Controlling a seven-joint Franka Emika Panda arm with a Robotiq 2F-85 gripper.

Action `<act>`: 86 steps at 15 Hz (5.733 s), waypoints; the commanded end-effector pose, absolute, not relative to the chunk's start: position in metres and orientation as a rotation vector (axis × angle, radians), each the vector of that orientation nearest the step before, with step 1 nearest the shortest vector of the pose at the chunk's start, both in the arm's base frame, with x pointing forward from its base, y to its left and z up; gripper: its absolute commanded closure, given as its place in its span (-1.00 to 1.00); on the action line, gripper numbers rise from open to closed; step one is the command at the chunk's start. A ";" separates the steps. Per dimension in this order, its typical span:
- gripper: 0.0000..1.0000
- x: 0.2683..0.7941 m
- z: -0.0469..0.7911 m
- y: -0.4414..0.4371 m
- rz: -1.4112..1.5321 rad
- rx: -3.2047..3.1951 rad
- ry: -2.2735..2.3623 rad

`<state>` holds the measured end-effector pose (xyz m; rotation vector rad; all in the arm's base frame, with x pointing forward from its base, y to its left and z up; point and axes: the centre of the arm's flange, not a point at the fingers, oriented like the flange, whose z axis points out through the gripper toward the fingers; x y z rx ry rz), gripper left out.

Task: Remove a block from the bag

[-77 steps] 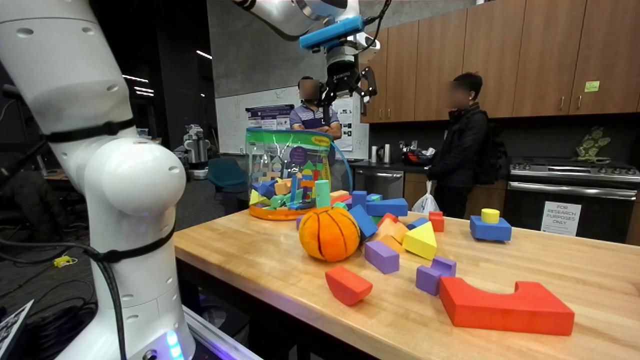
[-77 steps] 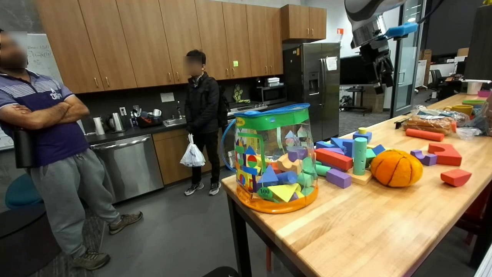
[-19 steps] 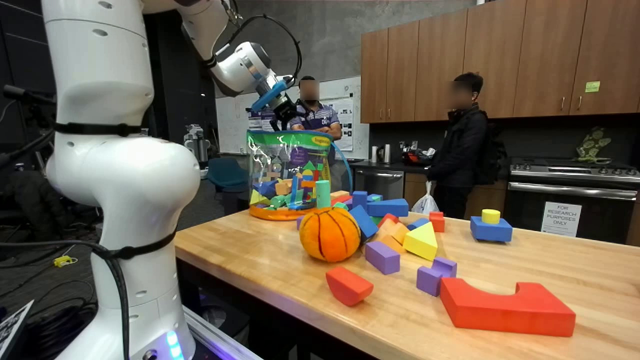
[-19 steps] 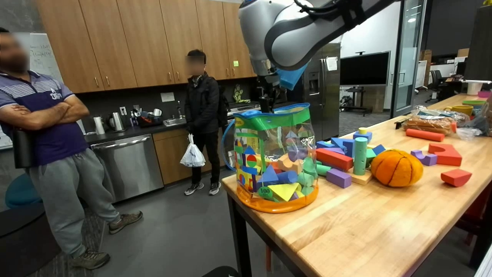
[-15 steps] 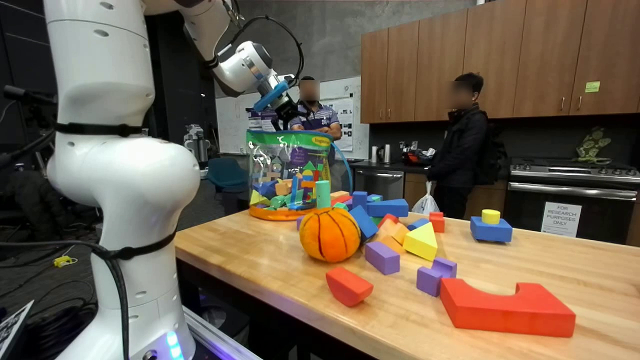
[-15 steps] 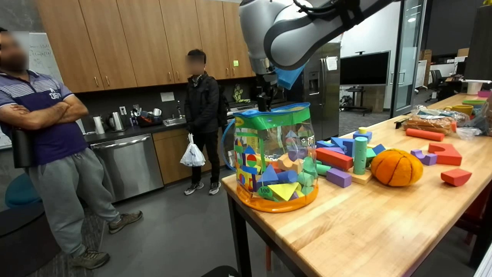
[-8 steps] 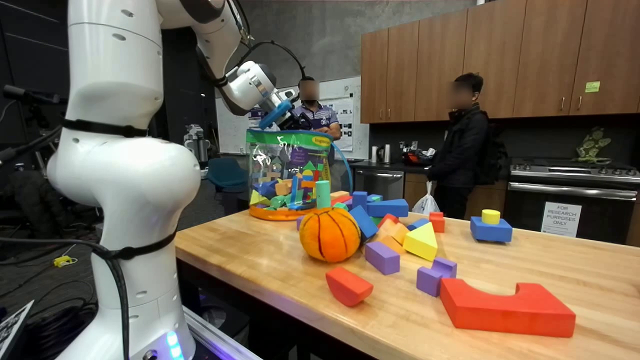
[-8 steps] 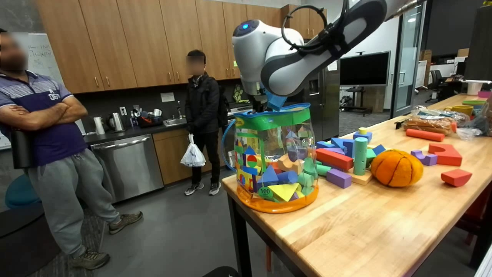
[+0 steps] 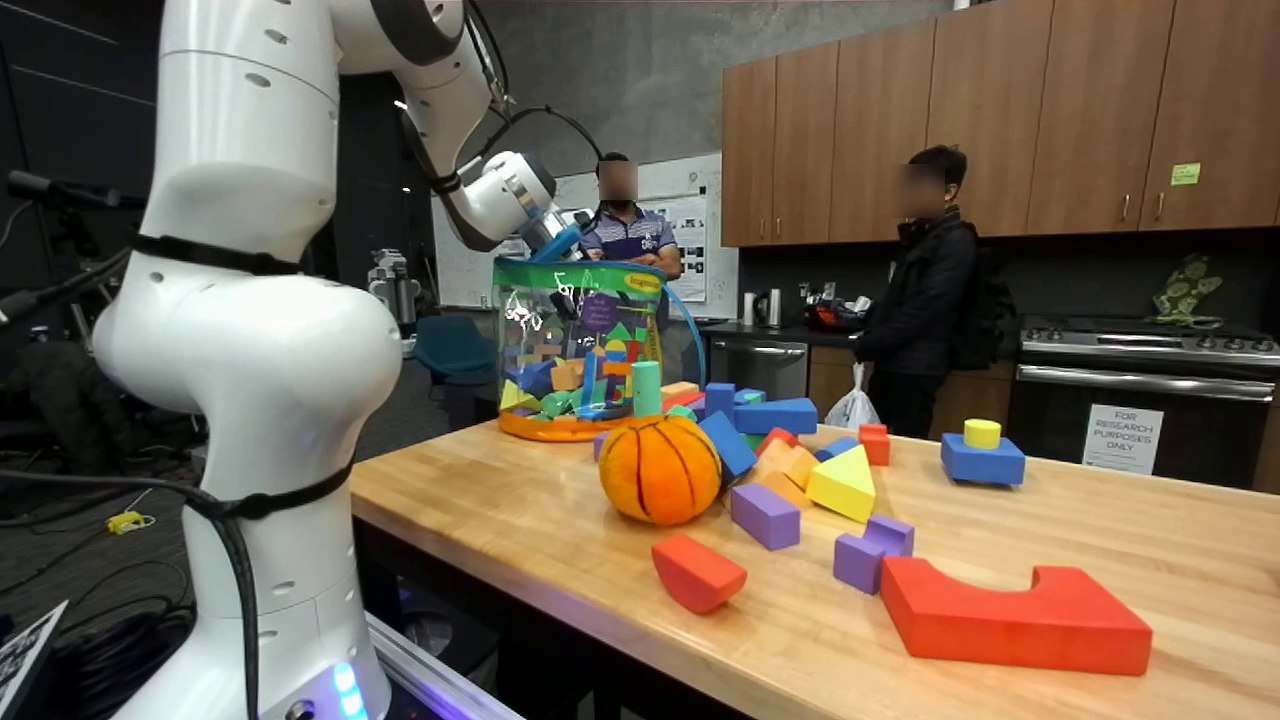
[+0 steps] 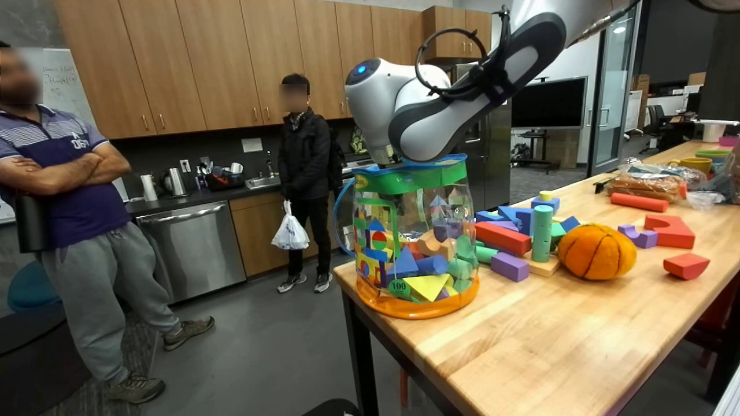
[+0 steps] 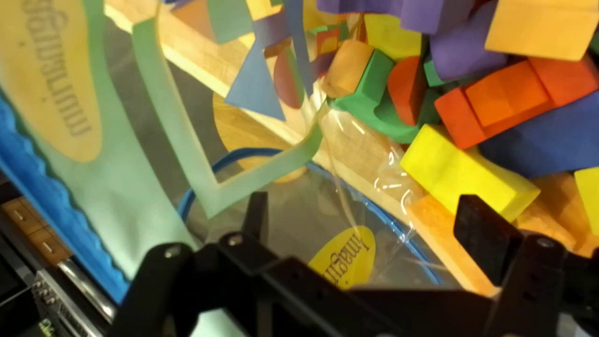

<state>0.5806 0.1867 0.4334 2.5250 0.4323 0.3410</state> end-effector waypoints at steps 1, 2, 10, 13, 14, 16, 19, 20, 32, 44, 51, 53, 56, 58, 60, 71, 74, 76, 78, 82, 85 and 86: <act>-1.00 0.573 0.420 0.170 0.190 2.596 0.453; -1.00 0.569 0.416 0.166 0.136 2.614 0.464; -1.00 0.545 0.403 0.151 -0.258 2.676 0.553; -0.48 0.539 0.386 0.146 -0.352 2.682 0.570; -0.35 0.538 0.383 0.144 -0.375 2.682 0.569; -0.07 0.535 0.377 0.139 -0.413 2.684 0.564; 0.45 0.534 0.372 0.132 -0.445 2.681 0.552; 0.58 0.534 0.370 0.131 -0.449 2.680 0.550; 0.86 0.532 0.399 0.120 -0.292 2.668 0.495; 0.86 0.503 0.515 0.122 0.278 2.562 0.468; 0.86 0.485 0.551 0.119 0.705 2.490 0.325; 0.86 0.480 0.557 0.108 0.773 2.477 0.233; 0.86 0.470 0.562 0.081 0.835 2.470 0.075; 0.86 0.465 0.561 0.062 0.845 2.478 -0.011; 0.86 0.460 0.555 0.043 0.837 2.491 -0.088; 0.55 0.434 0.479 -0.068 0.671 2.618 -0.466; 0.41 0.437 0.474 -0.068 0.634 2.618 -0.472; 0.17 0.435 0.470 -0.070 0.625 2.623 -0.479; -0.04 0.436 0.470 -0.070 0.627 2.625 -0.480; -0.06 0.436 0.470 -0.070 0.628 2.625 -0.480; -0.06 0.436 0.470 -0.070 0.628 2.625 -0.480; -0.06 0.436 0.470 -0.070 0.628 2.625 -0.480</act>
